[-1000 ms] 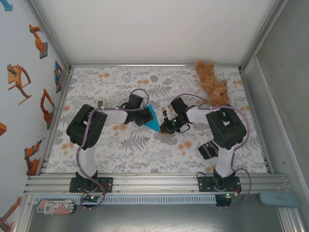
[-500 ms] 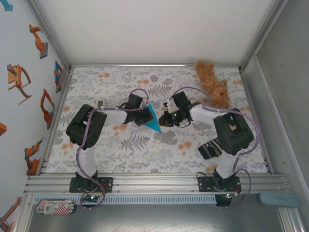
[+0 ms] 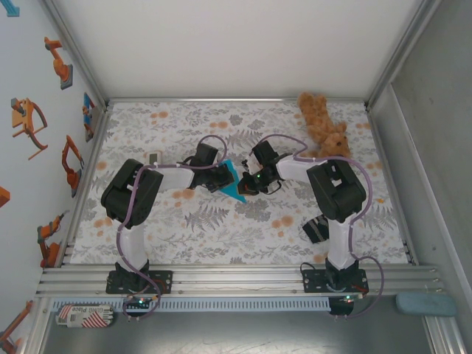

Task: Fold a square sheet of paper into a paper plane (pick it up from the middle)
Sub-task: Fourth fold the wing at the center of the table.

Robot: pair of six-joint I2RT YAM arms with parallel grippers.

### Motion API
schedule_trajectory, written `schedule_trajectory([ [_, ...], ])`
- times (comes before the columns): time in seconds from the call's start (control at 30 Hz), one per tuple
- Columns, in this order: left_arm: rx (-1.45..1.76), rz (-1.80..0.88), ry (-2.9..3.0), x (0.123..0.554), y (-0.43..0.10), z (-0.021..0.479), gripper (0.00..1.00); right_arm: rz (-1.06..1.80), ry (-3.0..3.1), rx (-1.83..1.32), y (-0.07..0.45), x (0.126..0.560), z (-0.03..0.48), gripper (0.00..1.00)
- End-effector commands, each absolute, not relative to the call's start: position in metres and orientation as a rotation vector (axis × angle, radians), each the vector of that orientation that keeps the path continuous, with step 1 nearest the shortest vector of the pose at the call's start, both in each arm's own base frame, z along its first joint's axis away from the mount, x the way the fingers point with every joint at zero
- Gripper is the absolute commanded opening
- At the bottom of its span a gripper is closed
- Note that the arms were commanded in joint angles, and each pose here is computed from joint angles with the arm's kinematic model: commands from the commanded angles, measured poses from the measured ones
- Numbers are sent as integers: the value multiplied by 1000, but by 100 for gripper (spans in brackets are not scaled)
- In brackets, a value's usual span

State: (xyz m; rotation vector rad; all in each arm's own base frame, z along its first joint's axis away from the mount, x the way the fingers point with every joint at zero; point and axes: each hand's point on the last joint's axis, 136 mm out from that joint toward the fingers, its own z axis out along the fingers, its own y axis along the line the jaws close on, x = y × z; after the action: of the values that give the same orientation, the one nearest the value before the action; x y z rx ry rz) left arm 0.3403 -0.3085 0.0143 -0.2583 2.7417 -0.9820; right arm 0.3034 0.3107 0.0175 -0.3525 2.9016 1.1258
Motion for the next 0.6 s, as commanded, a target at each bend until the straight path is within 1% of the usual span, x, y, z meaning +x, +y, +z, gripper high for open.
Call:
schedule_trajectory([
  [0.0, -245, -906, 2785, 335, -295, 15, 8, 1002, 2982, -366, 299, 295, -3, 0],
  [0.13, -162, -1008, 2672, 349, -309, 51, 13, 951, 3025, -356, 291, 288, -16, 0],
  [0.23, -134, -1026, 2621, 359, -315, 68, 15, 928, 3046, -351, 287, 284, -22, 0],
  [0.33, -176, -959, 2643, 365, -308, 60, 16, 908, 3057, -344, 285, 284, -26, 0],
  [0.57, -266, -892, 2667, 377, -298, 41, 15, 873, 3079, -323, 281, 283, -32, 0],
])
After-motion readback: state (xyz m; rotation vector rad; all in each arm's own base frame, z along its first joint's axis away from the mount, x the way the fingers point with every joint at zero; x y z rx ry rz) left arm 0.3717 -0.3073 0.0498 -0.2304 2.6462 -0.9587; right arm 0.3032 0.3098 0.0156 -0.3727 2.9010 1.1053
